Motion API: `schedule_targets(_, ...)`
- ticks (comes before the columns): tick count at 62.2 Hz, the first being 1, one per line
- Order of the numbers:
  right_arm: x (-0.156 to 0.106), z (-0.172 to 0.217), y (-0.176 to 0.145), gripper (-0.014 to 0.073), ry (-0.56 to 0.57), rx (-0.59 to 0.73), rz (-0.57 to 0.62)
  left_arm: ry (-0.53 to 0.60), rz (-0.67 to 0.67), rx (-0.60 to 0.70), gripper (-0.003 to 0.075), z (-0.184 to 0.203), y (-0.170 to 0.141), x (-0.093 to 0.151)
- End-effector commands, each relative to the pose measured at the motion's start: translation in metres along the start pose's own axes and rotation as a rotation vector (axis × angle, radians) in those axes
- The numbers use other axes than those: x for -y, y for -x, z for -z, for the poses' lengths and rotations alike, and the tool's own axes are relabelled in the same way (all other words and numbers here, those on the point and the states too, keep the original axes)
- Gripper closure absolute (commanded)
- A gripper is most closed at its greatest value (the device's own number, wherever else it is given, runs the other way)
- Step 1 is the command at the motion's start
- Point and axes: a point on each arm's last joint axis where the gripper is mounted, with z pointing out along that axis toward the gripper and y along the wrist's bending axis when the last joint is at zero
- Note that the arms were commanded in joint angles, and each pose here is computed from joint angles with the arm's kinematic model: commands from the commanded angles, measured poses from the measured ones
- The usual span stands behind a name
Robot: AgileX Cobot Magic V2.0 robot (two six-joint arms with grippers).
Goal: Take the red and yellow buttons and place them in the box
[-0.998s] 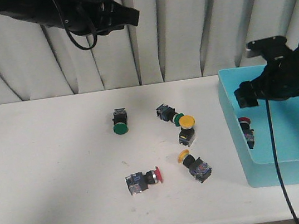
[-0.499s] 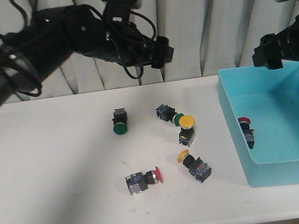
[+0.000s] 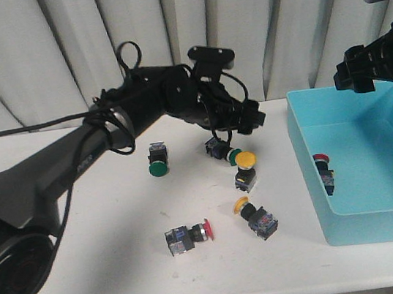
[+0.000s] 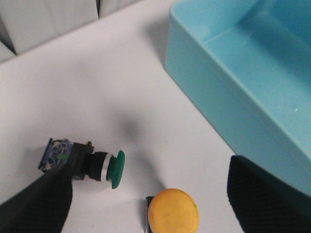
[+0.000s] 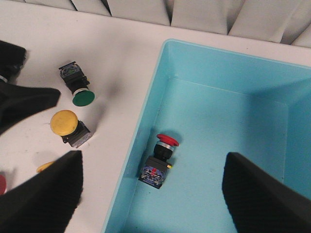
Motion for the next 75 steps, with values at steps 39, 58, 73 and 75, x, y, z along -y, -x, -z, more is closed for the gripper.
schedule_targets(39, 0.000, 0.016, 0.014, 0.0015, -0.015, 0.112, -0.004, -0.037, 0.008, -0.007, 0.0164, -0.018, -0.007, 0.014)
schedule_targets(58, 0.000, 0.016, 0.014, 0.0015, -0.015, 0.114, -0.004, -0.036, 0.008, -0.018, 0.0280, -0.022, -0.010, 0.014)
schedule_targets(73, 0.000, 0.014, 0.012, 0.0015, -0.015, 0.107, -0.004, -0.039, 0.010, -0.051, 0.0586, -0.021, -0.013, 0.014)
schedule_targets(75, 0.001, 0.012, 0.011, 0.0015, -0.016, 0.109, -0.001, -0.041, 0.012, -0.053, 0.0636, -0.019, -0.012, 0.015)
